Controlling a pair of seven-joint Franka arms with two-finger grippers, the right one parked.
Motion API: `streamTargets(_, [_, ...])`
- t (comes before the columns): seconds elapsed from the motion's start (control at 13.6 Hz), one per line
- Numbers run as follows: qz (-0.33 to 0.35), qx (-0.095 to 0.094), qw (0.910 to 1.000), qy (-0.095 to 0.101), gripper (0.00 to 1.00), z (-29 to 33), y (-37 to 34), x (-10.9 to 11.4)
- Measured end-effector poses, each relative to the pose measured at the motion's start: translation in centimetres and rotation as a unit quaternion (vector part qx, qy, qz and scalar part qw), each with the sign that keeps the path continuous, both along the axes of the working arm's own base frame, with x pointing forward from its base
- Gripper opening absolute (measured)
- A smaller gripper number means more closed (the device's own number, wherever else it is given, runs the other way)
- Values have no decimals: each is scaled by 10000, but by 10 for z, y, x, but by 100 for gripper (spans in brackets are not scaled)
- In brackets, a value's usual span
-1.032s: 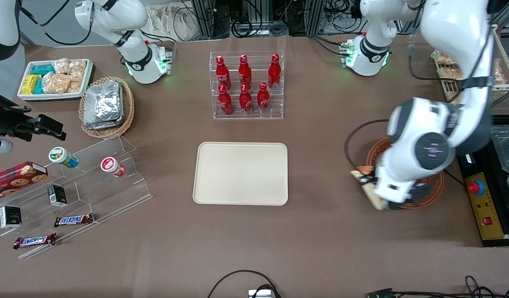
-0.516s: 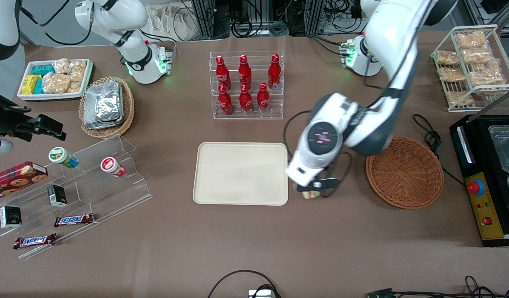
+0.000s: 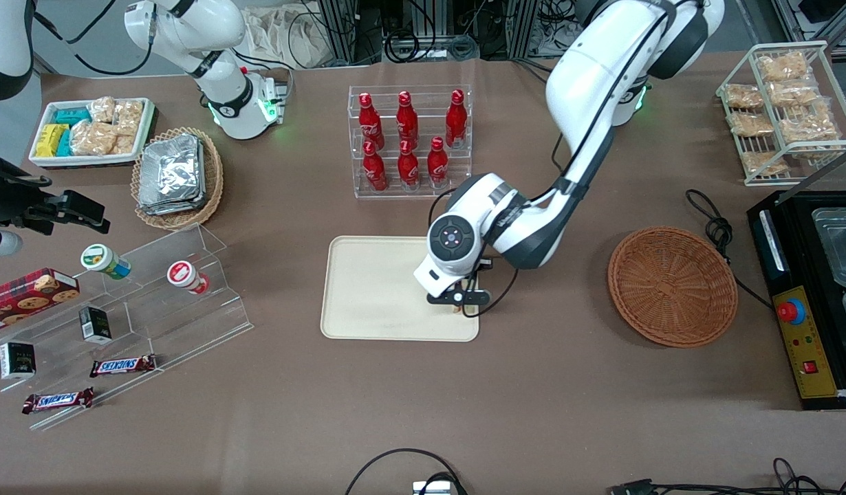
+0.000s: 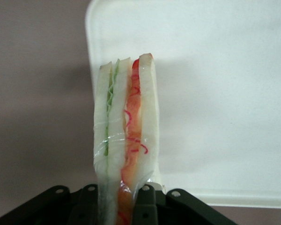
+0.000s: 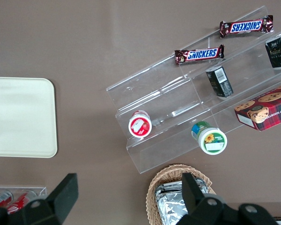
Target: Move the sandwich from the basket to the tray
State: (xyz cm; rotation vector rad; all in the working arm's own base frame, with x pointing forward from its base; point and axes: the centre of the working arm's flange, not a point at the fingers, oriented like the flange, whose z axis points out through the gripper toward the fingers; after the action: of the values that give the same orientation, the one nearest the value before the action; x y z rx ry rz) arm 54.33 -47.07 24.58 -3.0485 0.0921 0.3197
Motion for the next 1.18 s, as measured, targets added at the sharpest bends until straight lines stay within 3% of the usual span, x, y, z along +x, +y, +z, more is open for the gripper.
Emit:
streamTargets(0.15, [-77,34,9999,91,17,-23,-9,-9])
streamTargets(0.22, [-86,48,9999,119,21,-29,-10,-11])
streamTargets(0.52, [-27,10,10000,38,60,-21,-10,-4])
streamTargets(0.81, [200,-126,9992,-334,100,29,6,26])
streamTargets(1.03, [581,98,9978,-309,100,93,64,53])
streamTargets(1.18, [902,69,9949,-455,100,141,109,72])
